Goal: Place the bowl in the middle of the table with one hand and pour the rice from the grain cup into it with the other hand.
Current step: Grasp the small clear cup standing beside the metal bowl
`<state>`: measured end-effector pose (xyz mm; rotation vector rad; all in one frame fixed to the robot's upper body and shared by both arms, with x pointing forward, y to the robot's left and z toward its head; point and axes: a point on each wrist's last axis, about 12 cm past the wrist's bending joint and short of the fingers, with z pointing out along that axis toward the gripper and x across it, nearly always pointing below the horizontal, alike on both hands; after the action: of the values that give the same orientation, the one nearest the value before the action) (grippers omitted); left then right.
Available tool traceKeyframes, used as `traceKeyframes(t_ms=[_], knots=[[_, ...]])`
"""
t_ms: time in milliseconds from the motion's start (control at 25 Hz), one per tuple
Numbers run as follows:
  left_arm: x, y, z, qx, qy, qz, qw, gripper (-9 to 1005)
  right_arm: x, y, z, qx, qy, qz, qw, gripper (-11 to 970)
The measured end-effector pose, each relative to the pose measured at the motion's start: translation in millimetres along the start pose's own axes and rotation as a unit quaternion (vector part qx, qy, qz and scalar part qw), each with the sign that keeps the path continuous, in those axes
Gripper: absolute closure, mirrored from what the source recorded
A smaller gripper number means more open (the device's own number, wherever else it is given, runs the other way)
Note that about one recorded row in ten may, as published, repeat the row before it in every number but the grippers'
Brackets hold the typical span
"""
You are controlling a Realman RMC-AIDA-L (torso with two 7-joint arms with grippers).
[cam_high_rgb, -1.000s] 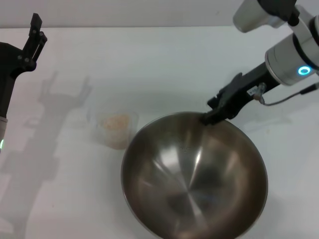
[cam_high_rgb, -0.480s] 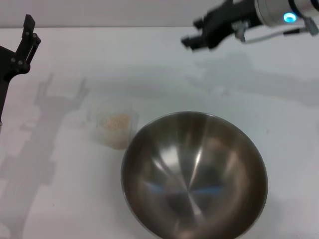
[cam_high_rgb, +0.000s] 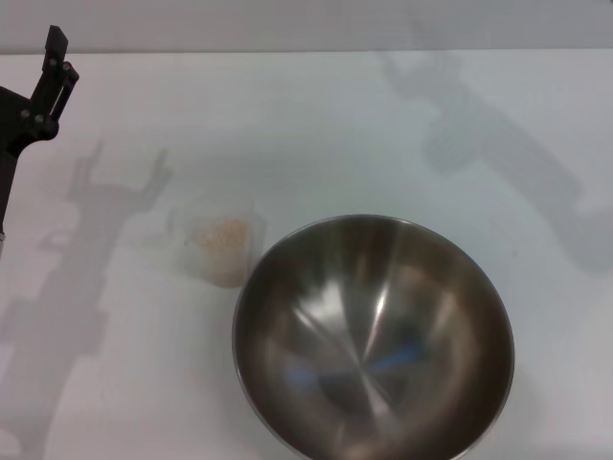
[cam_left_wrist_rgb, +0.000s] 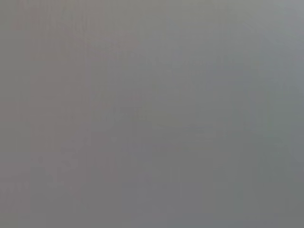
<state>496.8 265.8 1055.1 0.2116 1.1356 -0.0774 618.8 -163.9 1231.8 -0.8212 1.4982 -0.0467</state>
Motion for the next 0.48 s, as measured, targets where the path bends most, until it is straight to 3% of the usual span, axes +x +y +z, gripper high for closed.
traceKeyframes(t_ms=[120,160,200,320,400,480], knots=[[-0.1,0.3,0.1,0.0,0.0,-0.002,1.0,244,10.2,14.9,-11.5,0.083,-0.07,-0.02,0.994,467],[-0.3,0.8,0.0,-0.002,-0.001,-0.003,1.0,245,19.8,24.2,-19.0,0.143,-0.116,-0.025,0.983,467],[-0.3,0.8,0.0,-0.002,-0.001,-0.003,1.0,245,19.8,24.2,-19.0,0.143,-0.116,-0.025,0.983,467],[-0.8,-0.2,0.1,-0.002,-0.003,-0.005,1.0,247,42.7,40.5,-30.9,0.216,-0.177,-0.017,0.96,467],[-1.2,-1.6,-1.0,0.0,-0.005,-0.007,1.0,248,60.0,48.8,-37.6,0.234,-0.21,0.008,0.949,467],[-1.2,-1.8,-1.3,0.0,-0.005,-0.008,1.0,249,88.7,50.6,-49.1,0.236,-0.247,0.079,0.936,467]])
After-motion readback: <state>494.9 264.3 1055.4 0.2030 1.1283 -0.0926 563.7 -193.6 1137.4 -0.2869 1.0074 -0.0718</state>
